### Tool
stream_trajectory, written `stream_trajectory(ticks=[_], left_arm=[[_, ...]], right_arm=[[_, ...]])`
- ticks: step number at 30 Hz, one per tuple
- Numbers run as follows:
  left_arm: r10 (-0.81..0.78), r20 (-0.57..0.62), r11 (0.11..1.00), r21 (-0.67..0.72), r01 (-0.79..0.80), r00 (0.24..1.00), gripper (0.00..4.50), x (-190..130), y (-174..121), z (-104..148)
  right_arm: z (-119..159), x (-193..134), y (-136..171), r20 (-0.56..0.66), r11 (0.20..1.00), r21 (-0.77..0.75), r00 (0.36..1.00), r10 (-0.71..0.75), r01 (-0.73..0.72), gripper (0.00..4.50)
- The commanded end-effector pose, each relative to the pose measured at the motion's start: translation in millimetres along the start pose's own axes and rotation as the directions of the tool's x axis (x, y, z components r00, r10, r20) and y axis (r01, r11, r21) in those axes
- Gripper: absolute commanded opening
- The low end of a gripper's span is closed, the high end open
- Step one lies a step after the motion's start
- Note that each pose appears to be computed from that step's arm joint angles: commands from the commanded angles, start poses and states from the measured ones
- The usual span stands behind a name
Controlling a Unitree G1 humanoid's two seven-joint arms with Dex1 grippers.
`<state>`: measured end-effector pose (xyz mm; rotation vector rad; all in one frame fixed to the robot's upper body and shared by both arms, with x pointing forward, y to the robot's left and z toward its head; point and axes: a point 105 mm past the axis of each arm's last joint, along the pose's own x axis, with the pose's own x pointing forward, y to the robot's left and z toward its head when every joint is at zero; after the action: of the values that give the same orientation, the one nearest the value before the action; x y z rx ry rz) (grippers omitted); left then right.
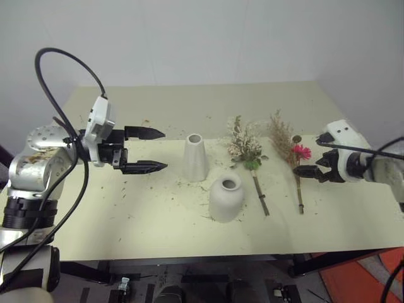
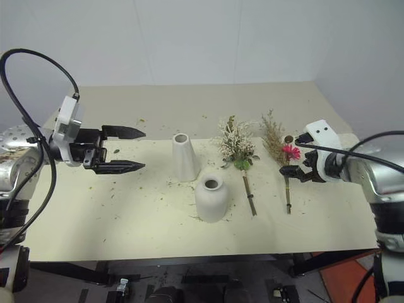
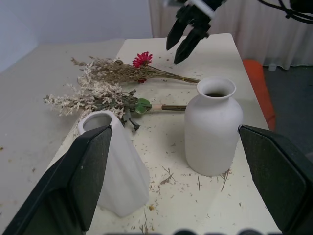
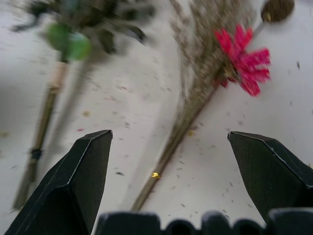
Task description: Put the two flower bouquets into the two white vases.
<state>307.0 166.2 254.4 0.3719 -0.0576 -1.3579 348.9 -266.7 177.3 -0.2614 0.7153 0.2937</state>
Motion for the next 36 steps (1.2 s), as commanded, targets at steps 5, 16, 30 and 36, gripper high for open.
stream_trajectory(ticks=[5, 16, 30, 36], left_arm=[[0.01, -0.003, 0.999, 0.053, -0.009, 1.0, 4.5, -1.5, 4.1, 8.9], [0.061, -0.012, 0.997, 0.05, -0.06, 0.998, 4.5, -9.2, 6.1, 7.5], [0.131, -0.028, 0.991, 0.038, -0.13, 0.991, 4.5, -27.5, -3.2, 3.2], [0.161, -0.031, 0.987, 0.026, -0.16, 0.986, 4.5, -32.4, -6.1, 3.1]], right_arm=[[5.4, 22.9, -17.0, -0.062, 1.0, 0.014, 0.998, -0.026, 0.027, 4.46], [3.7, 55.9, -7.3, -0.115, 0.998, -0.04, 0.993, 0.039, -0.044, 3.87], [5.6, 46.6, -17.1, -0.047, 1.0, 0.008, 0.999, 0.012, -0.012, 0.03], [47.1, 20.4, -26.6, 0.185, 0.994, 0.102, 0.982, -0.045, 0.026, 0.03]])
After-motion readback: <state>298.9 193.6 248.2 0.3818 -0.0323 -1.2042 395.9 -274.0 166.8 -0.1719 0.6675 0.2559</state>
